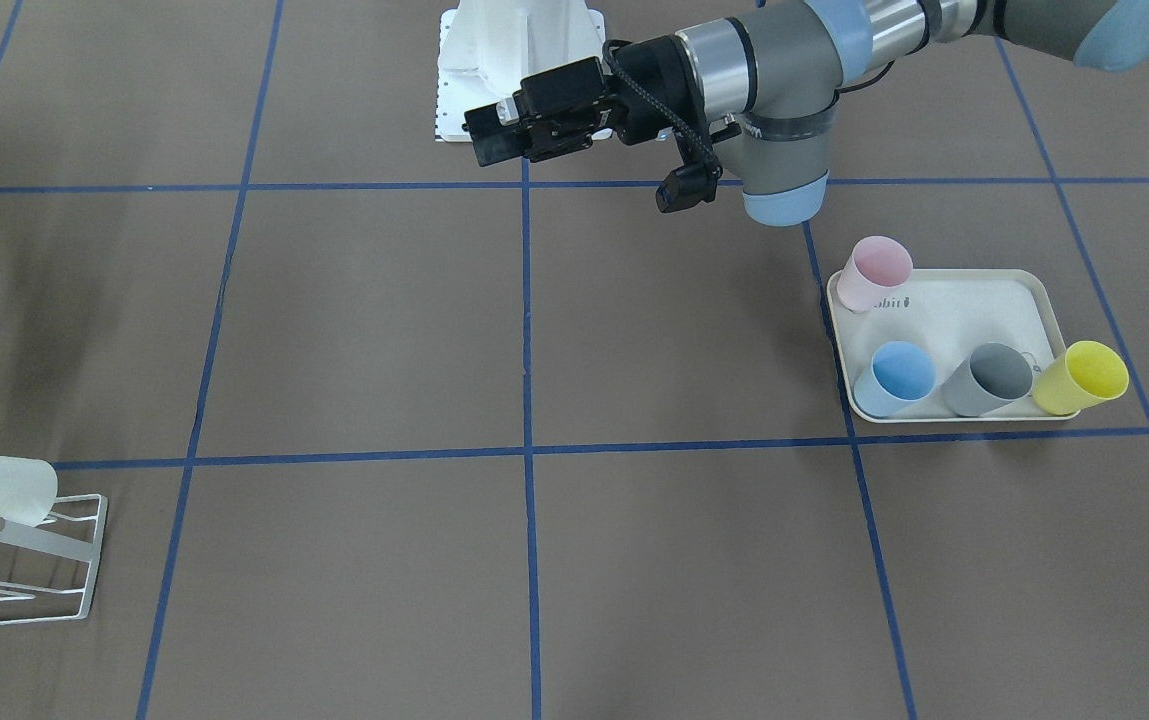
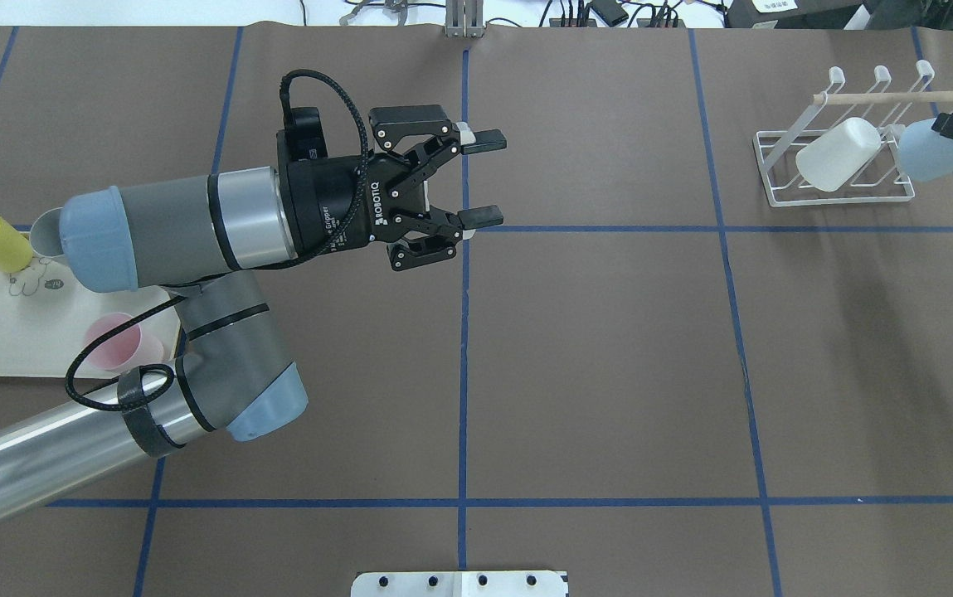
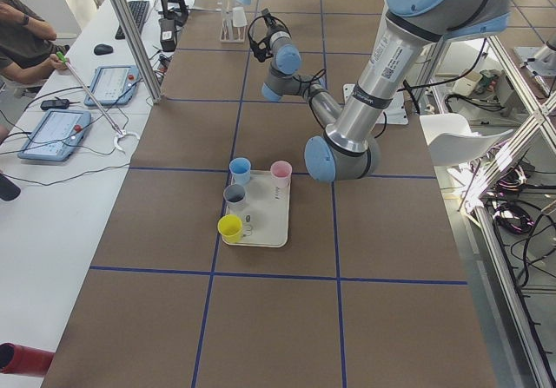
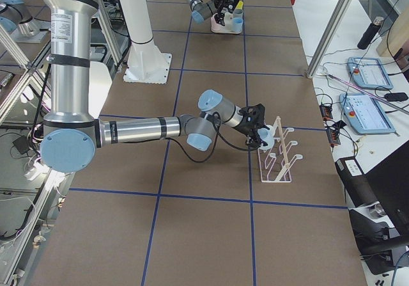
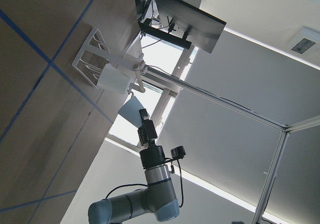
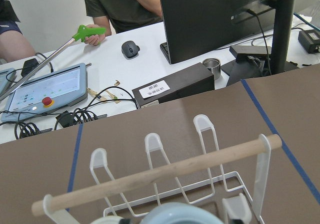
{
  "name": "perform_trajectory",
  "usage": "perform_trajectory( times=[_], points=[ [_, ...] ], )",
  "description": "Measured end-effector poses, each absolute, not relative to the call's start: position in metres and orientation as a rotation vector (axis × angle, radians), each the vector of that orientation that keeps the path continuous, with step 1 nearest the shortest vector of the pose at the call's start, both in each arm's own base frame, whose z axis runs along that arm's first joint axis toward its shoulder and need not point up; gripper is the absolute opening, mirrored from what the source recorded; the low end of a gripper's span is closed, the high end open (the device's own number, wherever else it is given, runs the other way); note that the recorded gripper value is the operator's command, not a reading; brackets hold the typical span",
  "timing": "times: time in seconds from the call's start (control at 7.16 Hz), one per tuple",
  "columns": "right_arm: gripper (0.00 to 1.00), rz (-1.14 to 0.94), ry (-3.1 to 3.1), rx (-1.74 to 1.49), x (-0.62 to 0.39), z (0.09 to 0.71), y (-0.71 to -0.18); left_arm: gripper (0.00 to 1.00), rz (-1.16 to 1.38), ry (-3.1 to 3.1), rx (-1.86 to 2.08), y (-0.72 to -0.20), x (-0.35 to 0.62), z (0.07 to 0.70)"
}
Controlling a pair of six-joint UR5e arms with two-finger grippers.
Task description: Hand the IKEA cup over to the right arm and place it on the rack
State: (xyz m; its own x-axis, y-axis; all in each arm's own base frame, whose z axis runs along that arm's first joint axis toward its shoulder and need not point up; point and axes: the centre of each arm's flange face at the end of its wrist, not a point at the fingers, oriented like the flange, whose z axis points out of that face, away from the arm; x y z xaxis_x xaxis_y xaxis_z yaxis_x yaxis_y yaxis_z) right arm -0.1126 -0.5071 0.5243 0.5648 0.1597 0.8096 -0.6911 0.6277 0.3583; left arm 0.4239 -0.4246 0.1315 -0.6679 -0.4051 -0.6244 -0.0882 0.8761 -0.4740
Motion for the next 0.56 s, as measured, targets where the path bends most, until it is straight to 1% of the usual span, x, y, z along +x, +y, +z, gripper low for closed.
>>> perform_trajectory(
  times=[0.56],
  points=[
    [0.0, 0.558, -0.811, 0.72, -0.1158, 0.5337, -0.5135, 0.79, -0.527, 2.269, -0.353, -0.4244, 0.4234, 0.1315]
  ],
)
